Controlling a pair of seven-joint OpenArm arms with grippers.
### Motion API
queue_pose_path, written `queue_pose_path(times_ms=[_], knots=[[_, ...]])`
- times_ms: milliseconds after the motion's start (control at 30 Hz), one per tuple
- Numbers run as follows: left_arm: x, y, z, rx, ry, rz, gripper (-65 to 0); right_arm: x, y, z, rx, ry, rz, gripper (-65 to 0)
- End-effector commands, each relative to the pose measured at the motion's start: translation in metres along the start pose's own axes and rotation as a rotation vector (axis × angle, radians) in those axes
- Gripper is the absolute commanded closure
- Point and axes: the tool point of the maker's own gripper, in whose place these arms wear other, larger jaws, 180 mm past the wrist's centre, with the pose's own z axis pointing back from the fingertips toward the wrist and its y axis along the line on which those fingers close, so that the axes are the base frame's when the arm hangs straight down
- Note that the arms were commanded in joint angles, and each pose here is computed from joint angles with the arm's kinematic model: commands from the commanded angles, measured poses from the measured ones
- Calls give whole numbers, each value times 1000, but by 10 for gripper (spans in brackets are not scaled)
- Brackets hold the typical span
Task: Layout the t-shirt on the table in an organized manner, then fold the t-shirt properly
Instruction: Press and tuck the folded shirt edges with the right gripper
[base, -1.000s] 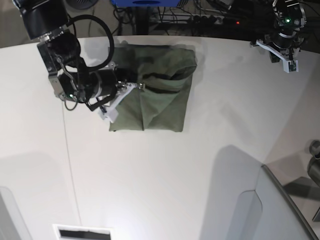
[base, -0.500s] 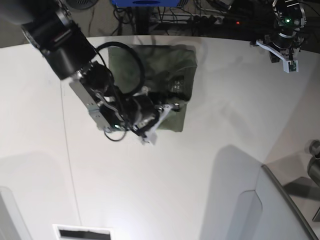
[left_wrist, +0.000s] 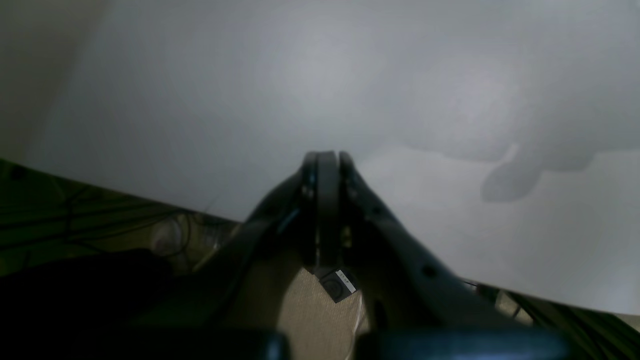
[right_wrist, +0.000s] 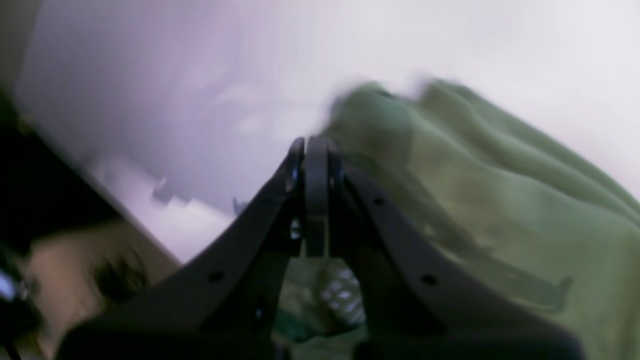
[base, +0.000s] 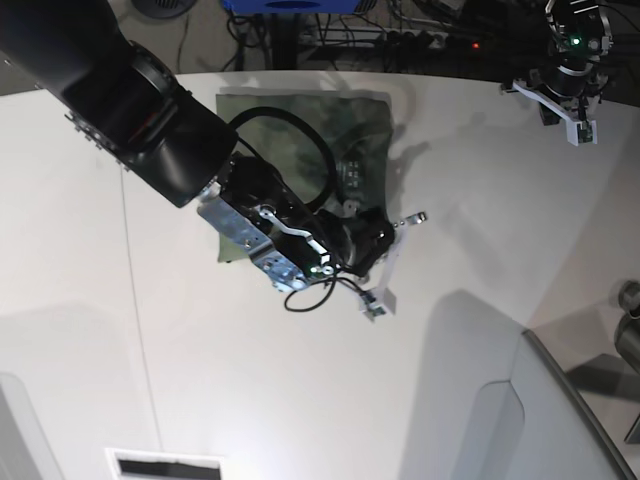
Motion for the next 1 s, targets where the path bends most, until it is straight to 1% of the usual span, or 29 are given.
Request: queue_pose_path(times_ms=[0, 67, 133, 167, 200, 267, 333, 433, 600, 733, 867, 967], knots=[[8, 5, 2, 7, -31, -10, 0, 28, 2, 10, 0, -50, 18, 0], [8, 5, 2, 7, -29, -9, 0, 23, 4, 12, 3, -7, 25, 0], [1, 6, 0, 9, -12, -3, 0, 21, 9, 16, 12, 14, 43, 0], [2, 6, -2, 9, -13, 1, 0, 19, 2, 21, 3, 19, 45, 0], [2, 5, -4, 9, -11, 5, 0, 16, -10, 27, -14, 11, 22, 0], [-2, 4, -6, 6, -1, 9, 0, 16, -33, 41, -53, -31, -89, 0], [-3, 4, -7, 5, 4, 12, 0, 9, -65, 56, -108, -72, -208, 0], [-2, -3, -8, -11, 1, 6, 0, -3, -93, 67, -147, -83, -267, 0], [-1, -24, -10, -62, 2, -18, 0, -29, -136, 72, -234, -37, -312, 0], [2, -33, -13, -82, -3, -23, 0, -42, -165, 75, -299, -48, -336, 0], [2, -35, -14, -85, -2, -23, 0, -45, -171, 79, -301, -56, -318, 0], [1, -34, -14, -85, 0, -23, 0, -37, -168, 86, -291, -75, -299, 0]])
